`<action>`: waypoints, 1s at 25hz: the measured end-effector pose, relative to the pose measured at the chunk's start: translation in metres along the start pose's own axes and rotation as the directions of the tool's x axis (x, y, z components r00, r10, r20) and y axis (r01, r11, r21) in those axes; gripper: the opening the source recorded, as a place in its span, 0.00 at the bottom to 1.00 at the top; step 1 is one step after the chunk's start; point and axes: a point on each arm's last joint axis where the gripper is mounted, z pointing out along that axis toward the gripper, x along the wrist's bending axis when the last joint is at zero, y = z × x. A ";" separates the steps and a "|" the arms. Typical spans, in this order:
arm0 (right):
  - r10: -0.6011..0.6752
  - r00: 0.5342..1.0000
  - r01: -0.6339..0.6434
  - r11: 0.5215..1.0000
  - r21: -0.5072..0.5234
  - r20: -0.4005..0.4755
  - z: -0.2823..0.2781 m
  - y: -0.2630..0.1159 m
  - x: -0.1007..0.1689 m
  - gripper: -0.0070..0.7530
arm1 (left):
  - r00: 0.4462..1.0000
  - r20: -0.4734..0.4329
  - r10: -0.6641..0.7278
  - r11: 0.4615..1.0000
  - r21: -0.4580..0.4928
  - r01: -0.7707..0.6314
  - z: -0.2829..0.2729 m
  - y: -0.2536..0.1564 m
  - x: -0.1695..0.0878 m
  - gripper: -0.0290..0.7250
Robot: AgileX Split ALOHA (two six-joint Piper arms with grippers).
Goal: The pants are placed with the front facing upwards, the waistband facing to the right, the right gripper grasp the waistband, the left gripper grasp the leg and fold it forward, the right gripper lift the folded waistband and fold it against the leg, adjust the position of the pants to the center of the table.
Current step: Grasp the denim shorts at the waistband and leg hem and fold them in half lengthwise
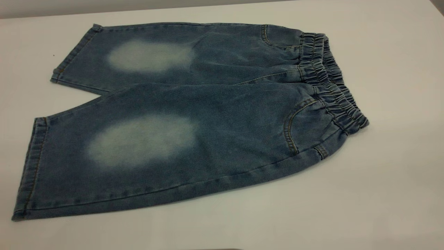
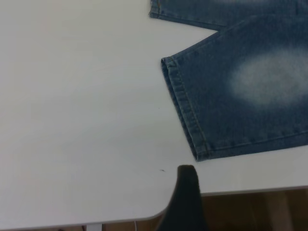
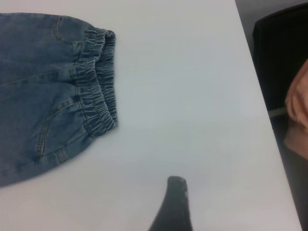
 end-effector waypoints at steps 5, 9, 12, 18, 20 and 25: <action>0.000 1.000 0.000 1.000 0.000 0.000 0.000 0.000 0.000 0.77 | 1.000 0.004 -0.003 1.000 -0.001 0.003 0.000 0.000 0.000 0.81; 0.000 1.000 0.000 1.000 -0.020 0.000 -0.001 0.002 0.000 0.77 | 0.999 0.016 -0.043 0.999 0.006 0.043 0.001 0.001 -0.001 0.81; 0.005 1.000 -0.006 0.995 -0.097 -0.011 -0.006 0.012 0.001 0.77 | 0.998 0.019 -0.054 0.997 0.060 0.053 0.009 0.007 0.000 0.81; 0.073 0.995 -0.079 0.992 -0.096 -0.064 0.014 0.043 0.004 0.77 | 0.993 0.026 -0.112 0.985 0.135 0.108 0.037 0.036 0.003 0.81; 0.106 0.991 -0.108 0.994 -0.029 -0.081 0.032 0.055 0.006 0.77 | 0.987 0.042 -0.153 0.980 0.132 0.146 0.049 0.047 0.003 0.81; 0.170 0.979 -0.154 0.978 0.139 -0.109 0.082 0.076 0.010 0.77 | 0.966 0.077 -0.246 0.962 0.143 0.234 0.084 0.067 0.002 0.81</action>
